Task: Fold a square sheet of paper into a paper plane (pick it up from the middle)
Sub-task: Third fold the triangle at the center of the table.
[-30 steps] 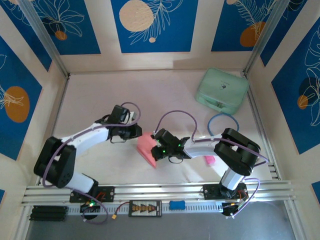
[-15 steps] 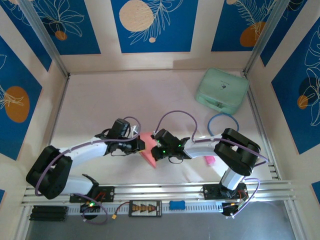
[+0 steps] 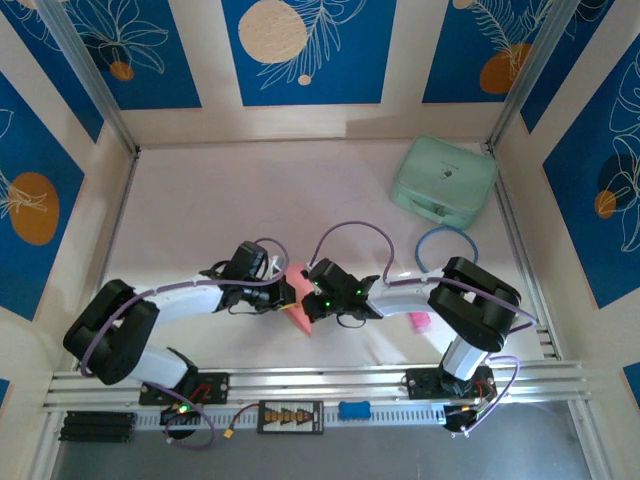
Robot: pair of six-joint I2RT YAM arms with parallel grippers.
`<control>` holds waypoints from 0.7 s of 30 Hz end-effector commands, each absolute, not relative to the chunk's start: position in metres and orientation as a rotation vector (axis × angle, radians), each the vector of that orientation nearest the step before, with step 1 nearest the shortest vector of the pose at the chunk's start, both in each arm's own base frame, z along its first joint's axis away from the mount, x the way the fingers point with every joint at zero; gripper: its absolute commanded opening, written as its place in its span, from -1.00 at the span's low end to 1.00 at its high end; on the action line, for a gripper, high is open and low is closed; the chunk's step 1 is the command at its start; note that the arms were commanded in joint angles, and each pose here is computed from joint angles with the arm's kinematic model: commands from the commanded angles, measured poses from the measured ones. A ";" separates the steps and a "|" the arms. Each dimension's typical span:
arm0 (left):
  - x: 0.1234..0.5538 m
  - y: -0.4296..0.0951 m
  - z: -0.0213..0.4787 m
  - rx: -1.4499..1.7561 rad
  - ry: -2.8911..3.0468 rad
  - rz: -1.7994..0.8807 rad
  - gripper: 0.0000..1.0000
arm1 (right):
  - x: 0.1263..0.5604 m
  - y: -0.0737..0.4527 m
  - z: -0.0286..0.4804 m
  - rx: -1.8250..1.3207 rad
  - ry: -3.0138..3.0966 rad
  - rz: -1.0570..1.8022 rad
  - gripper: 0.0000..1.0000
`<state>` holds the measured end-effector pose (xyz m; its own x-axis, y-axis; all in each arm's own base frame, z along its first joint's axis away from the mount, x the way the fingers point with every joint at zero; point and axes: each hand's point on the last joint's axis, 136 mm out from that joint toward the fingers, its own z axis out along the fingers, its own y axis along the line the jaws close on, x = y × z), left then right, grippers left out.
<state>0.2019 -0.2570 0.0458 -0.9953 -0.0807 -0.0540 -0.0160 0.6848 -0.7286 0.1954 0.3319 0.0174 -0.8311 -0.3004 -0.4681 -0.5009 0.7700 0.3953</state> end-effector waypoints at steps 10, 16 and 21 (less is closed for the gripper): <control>0.186 -0.242 0.011 -0.078 2.897 -1.093 -1.00 | 0.188 0.323 0.012 -0.611 2.622 0.693 -1.00; 0.181 -0.233 -0.002 -0.078 2.929 -1.027 -1.00 | 0.187 0.324 0.012 -0.619 2.621 0.698 -1.00; 0.181 -0.235 -0.006 -0.071 2.933 -1.038 -1.00 | 0.187 0.328 0.019 -0.615 2.614 0.725 -0.91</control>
<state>0.1909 -0.2459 0.0156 -0.9974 -0.0635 -0.0333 -0.0238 0.7313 -0.6816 0.1946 0.3321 0.0176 -0.8302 -0.3024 -0.4683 -0.5027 0.7693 0.3944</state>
